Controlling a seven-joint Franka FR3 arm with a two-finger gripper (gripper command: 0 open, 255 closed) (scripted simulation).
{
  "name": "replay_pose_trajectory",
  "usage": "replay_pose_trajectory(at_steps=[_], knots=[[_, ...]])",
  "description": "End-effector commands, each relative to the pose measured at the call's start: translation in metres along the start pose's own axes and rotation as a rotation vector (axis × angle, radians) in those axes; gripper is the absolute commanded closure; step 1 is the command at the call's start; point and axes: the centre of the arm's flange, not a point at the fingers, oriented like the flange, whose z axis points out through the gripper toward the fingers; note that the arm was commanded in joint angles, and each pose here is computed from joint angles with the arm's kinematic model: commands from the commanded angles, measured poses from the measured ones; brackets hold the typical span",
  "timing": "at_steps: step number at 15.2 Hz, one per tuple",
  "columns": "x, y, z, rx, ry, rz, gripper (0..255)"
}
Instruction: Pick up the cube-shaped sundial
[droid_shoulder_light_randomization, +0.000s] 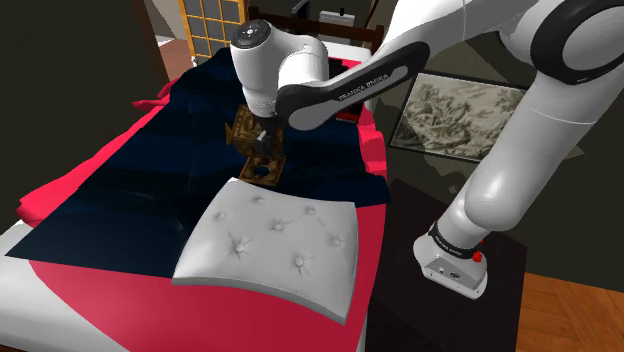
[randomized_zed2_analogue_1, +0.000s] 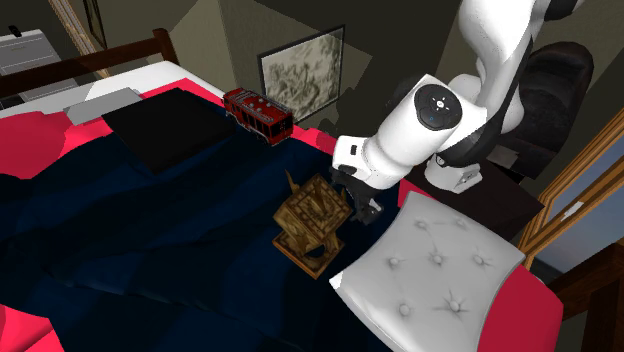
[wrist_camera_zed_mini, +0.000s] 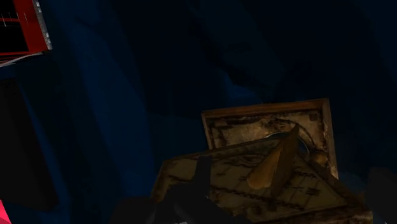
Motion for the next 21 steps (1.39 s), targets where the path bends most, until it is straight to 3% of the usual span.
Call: replay_pose_trajectory(at_steps=[1,2,3,12,21], knots=[[0.0,-0.003,0.011,0.001,-0.007,-0.001,0],[0.0,-0.003,0.011,0.001,-0.007,-0.001,0],[0.0,-0.003,0.011,0.001,-0.007,-0.001,255],[0.0,-0.003,0.011,0.001,-0.007,-0.001,255],[0.003,0.015,-0.033,0.001,-0.007,-0.001,255]])
